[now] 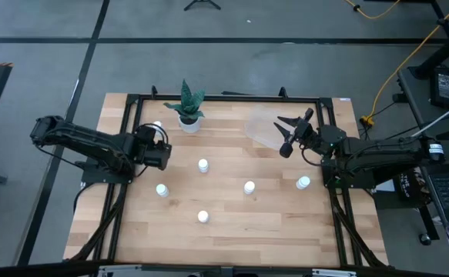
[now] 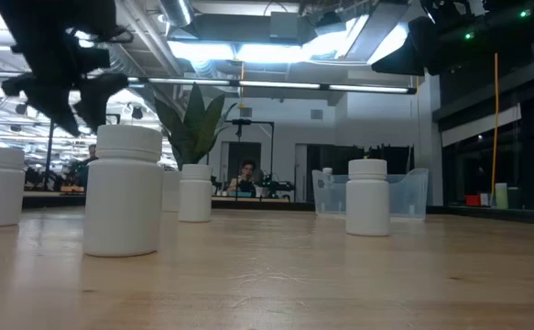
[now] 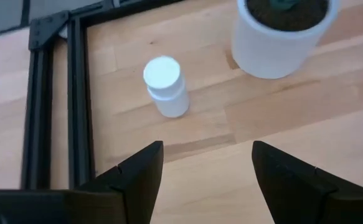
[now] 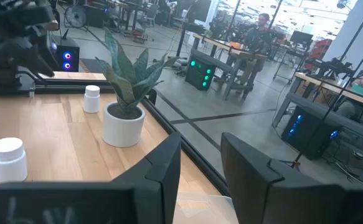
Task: Pick and place pill bottles into a basket
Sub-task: Put the white pill bottle into the transparent bin
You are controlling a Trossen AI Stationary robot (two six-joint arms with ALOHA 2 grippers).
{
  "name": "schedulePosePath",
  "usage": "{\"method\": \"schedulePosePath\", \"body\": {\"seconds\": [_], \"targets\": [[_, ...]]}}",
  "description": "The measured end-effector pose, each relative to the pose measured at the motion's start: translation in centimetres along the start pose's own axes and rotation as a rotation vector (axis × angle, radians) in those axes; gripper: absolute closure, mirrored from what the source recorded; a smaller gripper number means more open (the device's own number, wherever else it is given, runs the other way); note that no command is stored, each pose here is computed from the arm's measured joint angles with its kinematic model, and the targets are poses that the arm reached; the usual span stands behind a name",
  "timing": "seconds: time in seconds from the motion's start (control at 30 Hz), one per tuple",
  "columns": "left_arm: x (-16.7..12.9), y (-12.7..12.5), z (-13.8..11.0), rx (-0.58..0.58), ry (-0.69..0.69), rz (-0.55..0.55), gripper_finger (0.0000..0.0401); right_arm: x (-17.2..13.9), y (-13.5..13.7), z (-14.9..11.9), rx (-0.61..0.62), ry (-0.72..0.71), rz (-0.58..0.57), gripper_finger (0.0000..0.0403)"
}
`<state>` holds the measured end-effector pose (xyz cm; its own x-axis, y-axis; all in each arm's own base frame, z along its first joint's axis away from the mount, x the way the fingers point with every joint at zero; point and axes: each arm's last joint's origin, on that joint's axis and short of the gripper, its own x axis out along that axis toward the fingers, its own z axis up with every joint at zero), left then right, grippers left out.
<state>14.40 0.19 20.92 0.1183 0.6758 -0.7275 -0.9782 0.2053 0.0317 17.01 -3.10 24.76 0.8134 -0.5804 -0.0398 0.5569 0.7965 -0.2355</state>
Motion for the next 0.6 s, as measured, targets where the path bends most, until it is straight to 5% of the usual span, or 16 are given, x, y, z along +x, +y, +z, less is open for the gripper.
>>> {"method": "schedulePosePath", "body": {"seconds": [0.6], "targets": [[4.7,0.0,-4.2,-0.12,-0.128,-0.009,0.0161,0.0,0.0,0.0,0.0,-0.001,0.002,0.0284]]}}
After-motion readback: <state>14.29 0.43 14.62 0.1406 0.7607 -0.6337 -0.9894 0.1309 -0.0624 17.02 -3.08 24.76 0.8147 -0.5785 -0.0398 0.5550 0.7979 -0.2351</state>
